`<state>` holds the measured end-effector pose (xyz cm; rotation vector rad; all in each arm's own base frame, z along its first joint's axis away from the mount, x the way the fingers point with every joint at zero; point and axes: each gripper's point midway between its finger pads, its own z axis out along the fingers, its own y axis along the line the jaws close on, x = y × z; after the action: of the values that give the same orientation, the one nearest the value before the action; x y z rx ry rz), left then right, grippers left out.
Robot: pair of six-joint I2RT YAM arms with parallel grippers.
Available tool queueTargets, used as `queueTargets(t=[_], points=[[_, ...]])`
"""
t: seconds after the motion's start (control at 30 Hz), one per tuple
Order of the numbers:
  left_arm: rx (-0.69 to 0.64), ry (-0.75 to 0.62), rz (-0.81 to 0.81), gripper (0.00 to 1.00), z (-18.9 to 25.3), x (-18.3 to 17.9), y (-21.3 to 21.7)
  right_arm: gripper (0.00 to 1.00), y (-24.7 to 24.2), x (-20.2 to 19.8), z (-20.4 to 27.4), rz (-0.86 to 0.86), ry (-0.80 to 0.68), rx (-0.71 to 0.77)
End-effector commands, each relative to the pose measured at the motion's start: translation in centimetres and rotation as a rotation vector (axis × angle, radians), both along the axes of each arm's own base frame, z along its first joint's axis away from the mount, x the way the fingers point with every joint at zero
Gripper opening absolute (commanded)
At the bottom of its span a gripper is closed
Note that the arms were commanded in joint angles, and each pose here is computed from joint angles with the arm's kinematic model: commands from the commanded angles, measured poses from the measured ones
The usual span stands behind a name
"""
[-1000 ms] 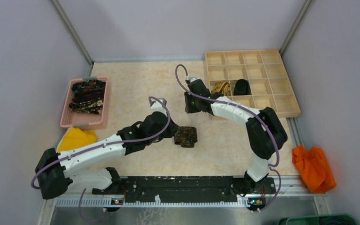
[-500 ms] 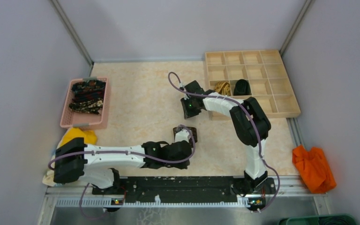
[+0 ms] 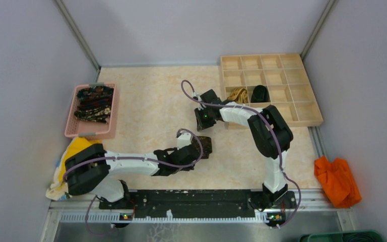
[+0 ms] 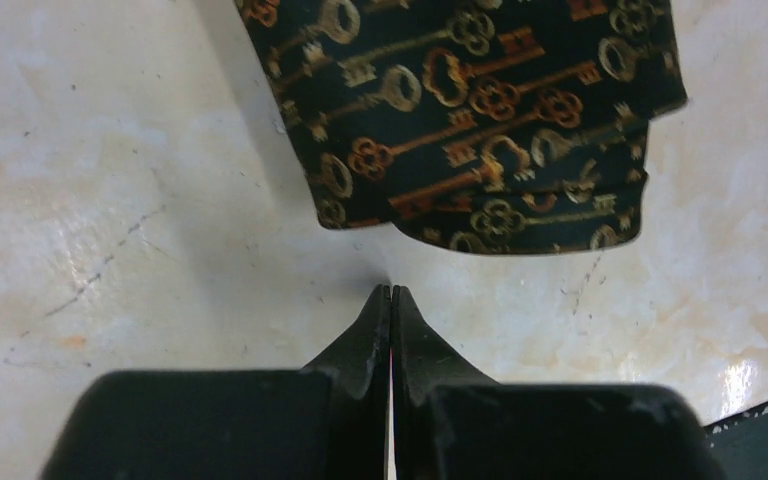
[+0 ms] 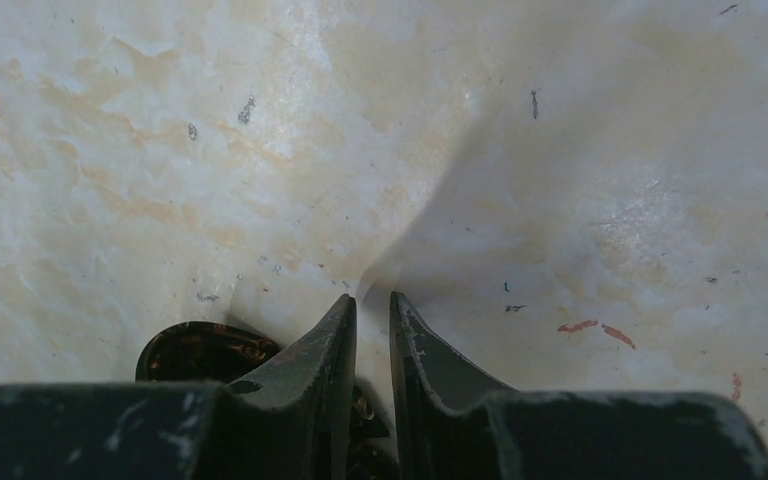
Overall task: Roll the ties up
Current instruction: Roll the tie at the center of the board.
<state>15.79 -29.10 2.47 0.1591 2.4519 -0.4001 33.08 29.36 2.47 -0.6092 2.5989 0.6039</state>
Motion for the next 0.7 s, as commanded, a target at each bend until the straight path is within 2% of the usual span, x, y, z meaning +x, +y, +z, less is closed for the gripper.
queueTargets(t=[0.0,0.1,0.3,0.47,0.67], points=[[-0.175,-0.047,-0.01,0.0,1.6,2.1,-1.5,0.19,-1.0,-1.1,-0.8,0.007,0.027,-0.022],[-0.293,-0.02,-0.048,0.0,2.6,2.2,-2.2,0.18,-1.5,-1.4,-1.1,-0.011,0.027,-0.031],[-0.413,0.028,-0.063,0.0,3.3,3.0,-2.1,0.17,-2.8,-2.7,-1.1,-0.055,0.03,-0.04],[-0.408,0.016,-0.048,0.0,3.2,4.8,-1.2,0.17,-4.6,-4.2,-0.8,-0.111,0.022,-0.061],[-0.31,-0.015,0.001,0.0,2.9,5.7,0.9,0.17,-6.0,-6.2,0.3,-0.147,0.006,-0.036]])
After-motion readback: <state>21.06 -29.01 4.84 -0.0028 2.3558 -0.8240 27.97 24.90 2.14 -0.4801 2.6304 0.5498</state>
